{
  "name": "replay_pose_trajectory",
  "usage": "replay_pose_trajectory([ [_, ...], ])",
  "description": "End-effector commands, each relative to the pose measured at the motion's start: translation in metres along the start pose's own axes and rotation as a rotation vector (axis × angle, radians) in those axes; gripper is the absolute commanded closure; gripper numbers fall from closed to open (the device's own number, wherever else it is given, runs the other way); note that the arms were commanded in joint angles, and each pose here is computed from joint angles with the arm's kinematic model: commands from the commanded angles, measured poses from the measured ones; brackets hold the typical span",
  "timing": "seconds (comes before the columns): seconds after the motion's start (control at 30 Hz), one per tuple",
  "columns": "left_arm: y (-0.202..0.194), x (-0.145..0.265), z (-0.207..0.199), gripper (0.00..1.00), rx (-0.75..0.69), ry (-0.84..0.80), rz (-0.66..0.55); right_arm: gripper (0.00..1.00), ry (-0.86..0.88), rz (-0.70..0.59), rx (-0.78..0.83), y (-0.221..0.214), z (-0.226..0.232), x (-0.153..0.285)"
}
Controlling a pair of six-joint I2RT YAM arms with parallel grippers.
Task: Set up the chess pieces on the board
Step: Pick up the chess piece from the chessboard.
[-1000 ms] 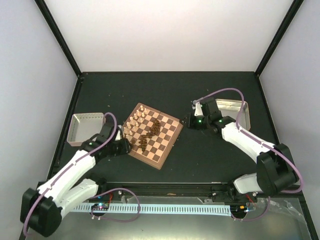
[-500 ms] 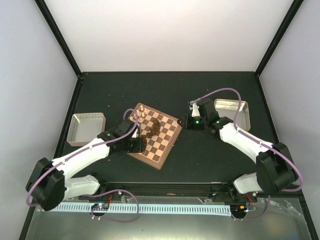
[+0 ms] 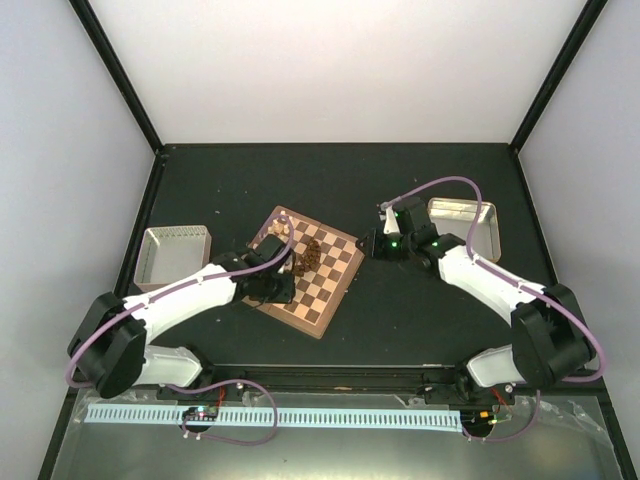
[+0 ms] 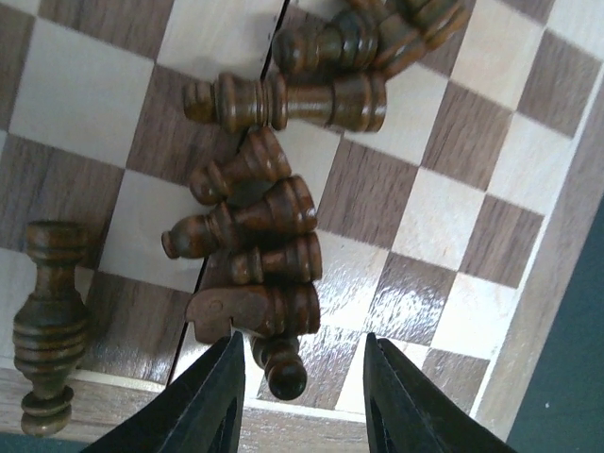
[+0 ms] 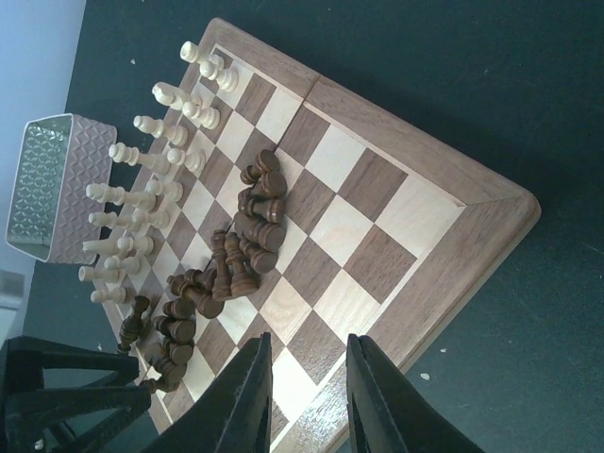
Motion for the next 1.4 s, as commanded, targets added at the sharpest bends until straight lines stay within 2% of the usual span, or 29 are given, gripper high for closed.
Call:
replay_pose_trajectory([
  [0.0,-0.005,0.001,-0.002,0.63,0.0,0.037,0.037,0.75,-0.014,-0.006,-0.002,-0.002,-0.004,-0.005],
  [0.13,-0.008,-0.004,0.003,0.64,0.005,0.072,0.054,0.76,-0.02,-0.003,-0.008,-0.003,-0.006,-0.006],
  [0.33,-0.002,-0.003,-0.001,0.77,-0.001,0.065,0.036,0.78,-0.027,-0.005,-0.007,-0.004,-0.007,-0.005],
  [0.5,0.002,-0.003,0.001,0.78,-0.022,0.103,0.038,0.79,-0.034,-0.009,-0.007,-0.004,-0.007,-0.003],
  [0.7,0.002,-0.008,-0.001,0.75,-0.035,0.101,0.044,0.79,-0.037,-0.022,-0.001,-0.004,-0.007,0.002],
  [0.93,0.001,-0.007,0.001,0.84,-0.044,0.106,0.049,0.8,-0.046,-0.034,0.005,-0.005,-0.007,0.007],
  [1.17,-0.001,0.02,-0.004,0.86,-0.066,0.058,0.039,0.8,-0.047,-0.067,0.007,-0.003,-0.005,0.015],
  [1.37,0.005,0.052,-0.017,0.86,-0.106,-0.035,-0.026,0.8,-0.074,-0.132,-0.01,0.001,-0.007,0.025],
])
Point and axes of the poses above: each gripper's point midway between its finger pads, its own x axis back along the fingers, its own z axis along the line the jaws close on, y = z × x, the point moved 5 cm from there along x, back along the fingers, and after that the axes turned 1 degree about x, right-handed, at the moved point
